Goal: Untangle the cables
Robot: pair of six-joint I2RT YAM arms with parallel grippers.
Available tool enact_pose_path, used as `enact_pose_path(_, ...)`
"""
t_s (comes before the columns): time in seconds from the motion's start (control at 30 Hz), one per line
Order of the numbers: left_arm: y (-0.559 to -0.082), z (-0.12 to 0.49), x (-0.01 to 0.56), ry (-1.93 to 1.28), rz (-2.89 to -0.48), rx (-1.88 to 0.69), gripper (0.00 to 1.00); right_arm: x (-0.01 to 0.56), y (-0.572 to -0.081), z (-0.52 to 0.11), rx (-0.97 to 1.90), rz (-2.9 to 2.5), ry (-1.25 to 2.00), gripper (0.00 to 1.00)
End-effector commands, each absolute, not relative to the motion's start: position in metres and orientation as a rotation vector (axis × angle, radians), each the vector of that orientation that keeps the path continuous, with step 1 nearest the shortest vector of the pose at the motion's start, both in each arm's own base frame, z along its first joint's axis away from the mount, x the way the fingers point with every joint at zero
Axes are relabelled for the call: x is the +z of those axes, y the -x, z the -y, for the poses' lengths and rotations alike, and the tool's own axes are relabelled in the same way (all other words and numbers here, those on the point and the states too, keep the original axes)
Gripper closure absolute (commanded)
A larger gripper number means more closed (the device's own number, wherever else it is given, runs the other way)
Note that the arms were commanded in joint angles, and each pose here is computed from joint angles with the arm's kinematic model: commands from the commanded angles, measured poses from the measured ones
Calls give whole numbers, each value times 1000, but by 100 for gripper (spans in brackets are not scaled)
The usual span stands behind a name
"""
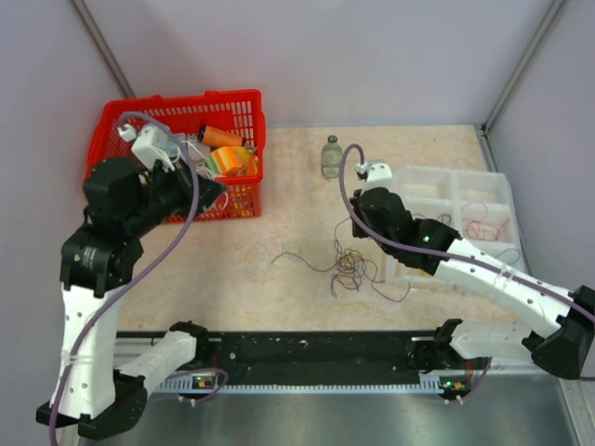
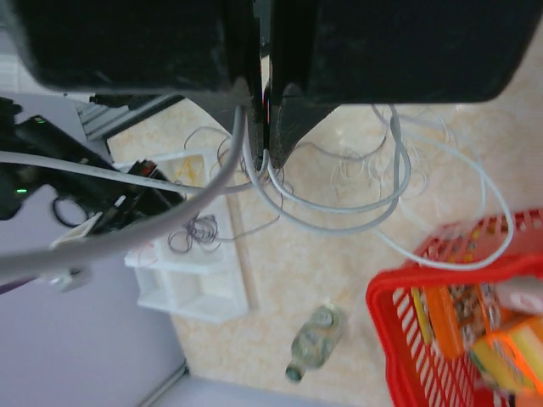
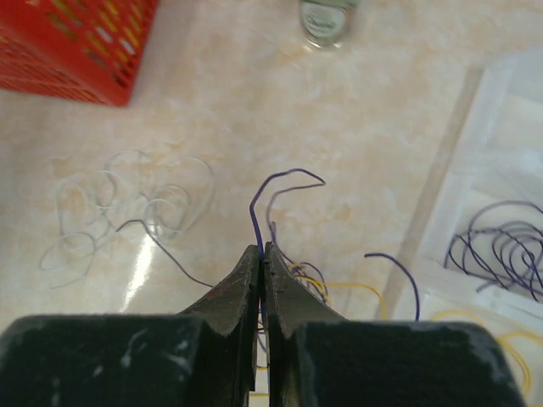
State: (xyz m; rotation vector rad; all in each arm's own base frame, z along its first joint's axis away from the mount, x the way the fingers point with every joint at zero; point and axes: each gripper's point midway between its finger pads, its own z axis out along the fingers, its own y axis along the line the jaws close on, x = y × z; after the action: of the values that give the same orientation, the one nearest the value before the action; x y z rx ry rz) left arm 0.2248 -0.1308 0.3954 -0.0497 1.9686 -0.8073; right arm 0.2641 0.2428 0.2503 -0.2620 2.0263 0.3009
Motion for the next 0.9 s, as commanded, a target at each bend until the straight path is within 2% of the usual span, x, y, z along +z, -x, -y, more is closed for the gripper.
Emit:
enact_pose_path(0.0, -209, 112, 467, -5, -1805, -706, 100, 223, -262, -208, 346, -2127, 130, 100)
enact_pose_path(0.03, -206, 113, 483, -28, -1763, -711, 100, 214, -259, -209, 359, -2156, 181, 98)
enact_pose_path(0.1, -205, 120, 502, -60, -1718, -761, 100, 208, -247, -225, 438, -2201, 337, 74)
enact_pose_path(0.17, -208, 134, 505, -73, -1727, -849, 100, 217, -235, -244, 550, -2217, 449, 37)
enact_pose_path(0.2, -212, 139, 504, -67, -1735, -891, 100, 220, -229, -250, 593, -2233, 504, 23)
enact_pose_path(0.23, -216, 146, 500, -58, -1748, -940, 100, 228, -227, -251, 606, -2231, 521, 1)
enact_pose_path(0.37, -231, 168, 489, -13, -1787, -1120, 100, 265, -216, -254, 687, -2136, 581, 1)
enact_pose_path(0.47, -238, 188, 478, 12, -1842, -1293, 100, 342, -214, -280, 897, -1777, 643, 1)
enact_pose_path(0.6, -235, 211, 474, -27, -1858, -1554, 100, 414, -219, -318, 1102, -1493, 647, 1)
enact_pose_path(0.73, -248, 208, 449, 147, -1978, -1524, 100, 446, -225, -341, 1174, -1410, 607, 4)
enact_pose_path(0.87, -255, 200, 436, 353, -1967, -1509, 100, 436, -238, -360, 1085, -1416, 433, 9)
